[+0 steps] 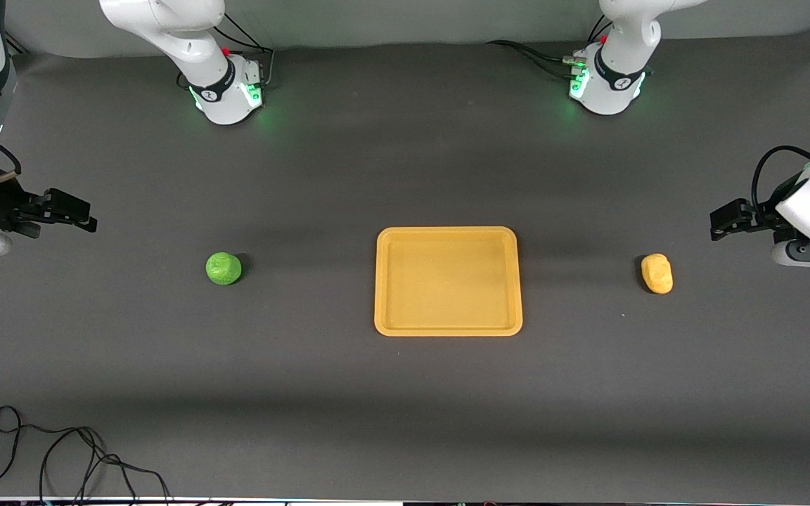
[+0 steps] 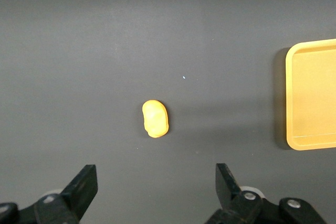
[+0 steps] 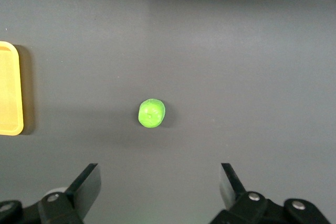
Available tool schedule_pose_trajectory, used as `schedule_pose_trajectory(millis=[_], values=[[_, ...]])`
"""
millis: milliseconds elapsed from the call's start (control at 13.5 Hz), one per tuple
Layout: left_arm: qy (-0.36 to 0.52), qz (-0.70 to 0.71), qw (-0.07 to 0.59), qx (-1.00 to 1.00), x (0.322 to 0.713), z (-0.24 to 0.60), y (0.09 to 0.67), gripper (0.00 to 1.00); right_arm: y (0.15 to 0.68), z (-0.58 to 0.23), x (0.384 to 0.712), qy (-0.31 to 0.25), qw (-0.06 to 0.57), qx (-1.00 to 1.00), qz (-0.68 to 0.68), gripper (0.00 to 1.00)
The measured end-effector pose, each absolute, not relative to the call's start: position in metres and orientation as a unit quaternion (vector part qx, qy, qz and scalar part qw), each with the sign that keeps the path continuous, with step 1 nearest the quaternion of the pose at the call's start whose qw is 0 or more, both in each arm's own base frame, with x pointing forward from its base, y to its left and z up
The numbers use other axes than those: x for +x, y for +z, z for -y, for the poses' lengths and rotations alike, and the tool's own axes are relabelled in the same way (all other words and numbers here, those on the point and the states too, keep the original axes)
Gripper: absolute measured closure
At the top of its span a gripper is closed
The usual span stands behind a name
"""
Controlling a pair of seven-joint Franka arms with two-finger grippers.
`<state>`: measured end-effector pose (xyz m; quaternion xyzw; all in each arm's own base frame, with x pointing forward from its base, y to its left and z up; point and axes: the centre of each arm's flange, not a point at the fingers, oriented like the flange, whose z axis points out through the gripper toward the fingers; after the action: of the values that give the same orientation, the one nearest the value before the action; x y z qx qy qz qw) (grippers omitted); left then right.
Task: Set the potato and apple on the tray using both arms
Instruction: 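Reach the right gripper to the apple while the left gripper reaches the potato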
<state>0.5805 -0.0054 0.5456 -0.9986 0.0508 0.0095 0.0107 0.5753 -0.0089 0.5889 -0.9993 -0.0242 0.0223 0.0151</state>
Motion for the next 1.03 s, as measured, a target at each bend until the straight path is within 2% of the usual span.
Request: schedule_pose_trajectory(millis=[443,591,812,1034], values=[[0.009,-0.051,0.011,-0.999,0.581,0.006,0.543,0.00,0.587,0.008,0.576,0.024,0.015,-0.999,0.025,0.00],[-0.006,-0.052,0.012,-0.999,0.583,0.006,0.523,0.00,0.585,0.001,0.576,0.027,0.015,-0.999,0.031,0.00],[-0.006,-0.058,0.014,-0.998,0.574,0.003,0.446,0.00,0.573,-0.022,0.566,0.028,0.014,-0.998,0.047,0.00],[0.006,-0.062,0.007,-0.998,0.552,-0.024,0.353,0.00,0.550,-0.041,0.527,0.009,0.013,-0.998,0.057,0.00]])
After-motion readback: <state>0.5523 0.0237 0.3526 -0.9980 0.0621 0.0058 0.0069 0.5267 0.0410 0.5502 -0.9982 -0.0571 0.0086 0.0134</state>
